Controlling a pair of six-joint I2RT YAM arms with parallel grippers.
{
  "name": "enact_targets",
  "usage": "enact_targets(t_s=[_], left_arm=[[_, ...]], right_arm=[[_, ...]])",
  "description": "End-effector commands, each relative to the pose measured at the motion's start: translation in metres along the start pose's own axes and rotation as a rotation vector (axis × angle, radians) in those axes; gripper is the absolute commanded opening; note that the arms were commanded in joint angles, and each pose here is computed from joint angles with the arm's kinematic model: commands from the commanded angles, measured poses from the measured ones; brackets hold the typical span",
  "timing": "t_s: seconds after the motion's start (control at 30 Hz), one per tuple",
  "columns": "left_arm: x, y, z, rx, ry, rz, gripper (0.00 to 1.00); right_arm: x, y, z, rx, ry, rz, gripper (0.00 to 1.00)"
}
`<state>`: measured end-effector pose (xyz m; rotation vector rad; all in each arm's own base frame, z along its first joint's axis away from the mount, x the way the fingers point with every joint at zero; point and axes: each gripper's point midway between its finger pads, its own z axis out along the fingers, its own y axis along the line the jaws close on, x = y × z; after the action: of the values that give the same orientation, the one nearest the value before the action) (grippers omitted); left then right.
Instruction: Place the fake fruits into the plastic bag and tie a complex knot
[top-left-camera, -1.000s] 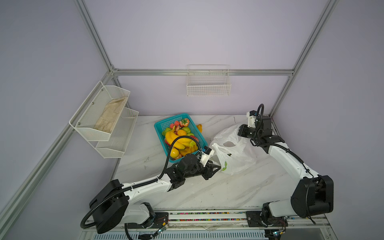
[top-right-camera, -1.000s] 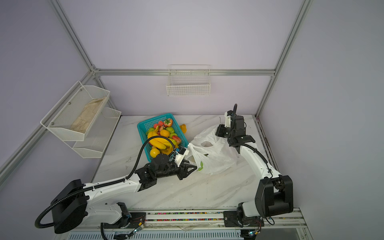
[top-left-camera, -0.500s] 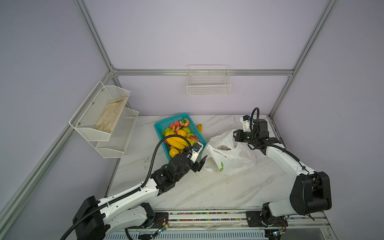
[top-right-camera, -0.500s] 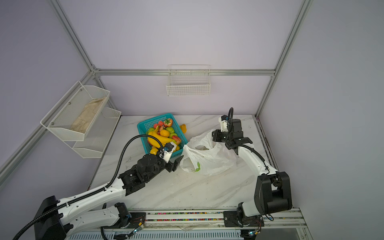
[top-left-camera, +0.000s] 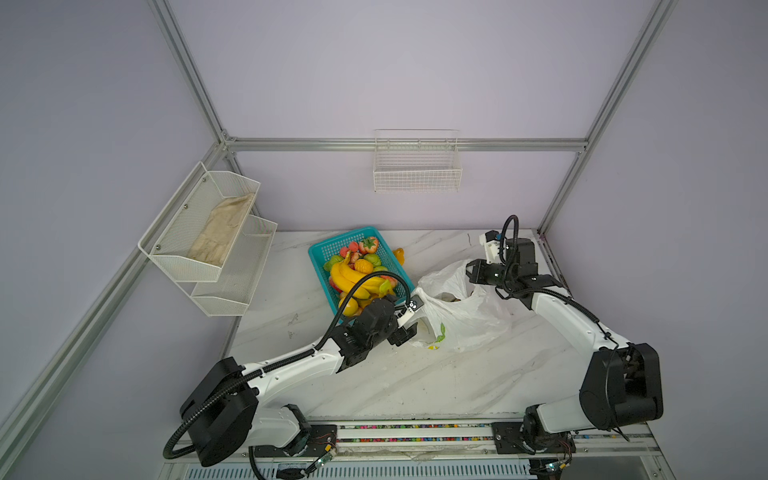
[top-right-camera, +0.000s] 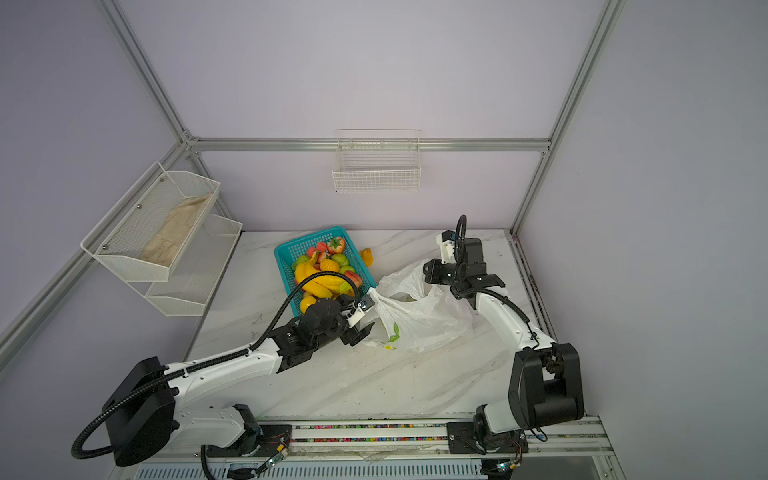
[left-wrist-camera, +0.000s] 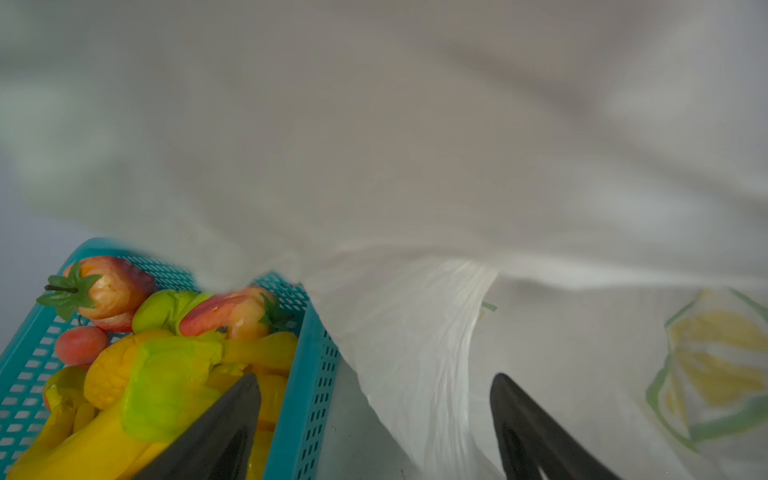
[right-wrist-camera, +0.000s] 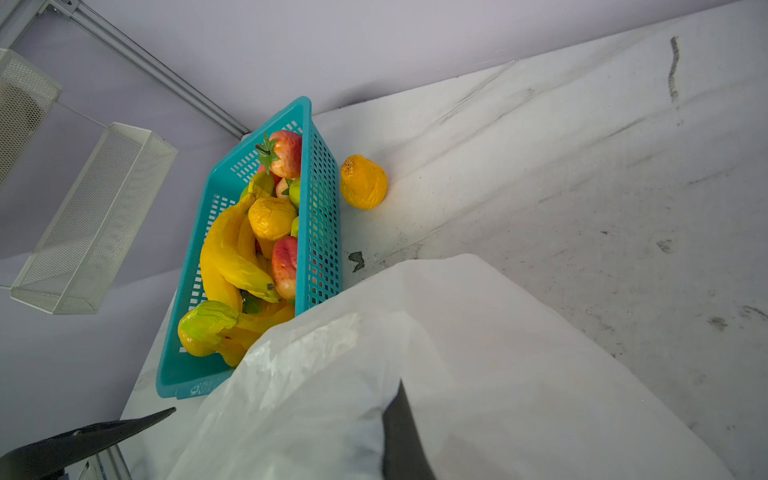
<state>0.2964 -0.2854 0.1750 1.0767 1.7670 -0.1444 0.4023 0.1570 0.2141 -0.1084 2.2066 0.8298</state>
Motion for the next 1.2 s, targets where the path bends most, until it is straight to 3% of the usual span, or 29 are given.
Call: enact_targets(t_s=[0.0, 0.27, 0.37, 0.47, 0.67, 0.8, 0.93, 1.17], left_arm=[[-0.062, 0.016, -0.003, -0.019, -0.162, 0.025, 0.86], [-0.063, 0.016, 0.029, -0.044, -0.148, 0.097, 0.90], [-0.071, 0.026, 0.039, -0.109, -0.178, 0.087, 0.90], [-0.080, 0.032, 0.047, -0.148, -0.213, 0.065, 0.85], [-0.095, 0.049, 0.034, -0.211, -0.318, -0.097, 0.55], [-0.098, 0.063, 0.024, -0.152, -0.365, -0.323, 0.42], [-0.101, 0.070, 0.017, -0.052, -0.429, -0.518, 0.37], [-0.103, 0.067, 0.017, 0.063, -0.442, -0.641, 0.27]], right_arm=[[0.002, 0.000, 0.004, -0.012, 0.003, -0.004, 0.00], [-0.001, 0.009, 0.003, -0.053, 0.004, 0.029, 0.00], [0.000, 0.011, 0.002, -0.058, 0.006, 0.036, 0.00], [0.002, 0.009, 0.002, -0.053, 0.015, 0.043, 0.00], [-0.008, -0.006, -0.009, 0.084, -0.019, 0.005, 0.00], [-0.015, -0.014, -0.019, 0.164, -0.037, -0.057, 0.00], [-0.017, -0.010, -0.022, 0.153, -0.046, -0.083, 0.00], [-0.013, -0.006, -0.023, 0.124, -0.046, -0.094, 0.00]])
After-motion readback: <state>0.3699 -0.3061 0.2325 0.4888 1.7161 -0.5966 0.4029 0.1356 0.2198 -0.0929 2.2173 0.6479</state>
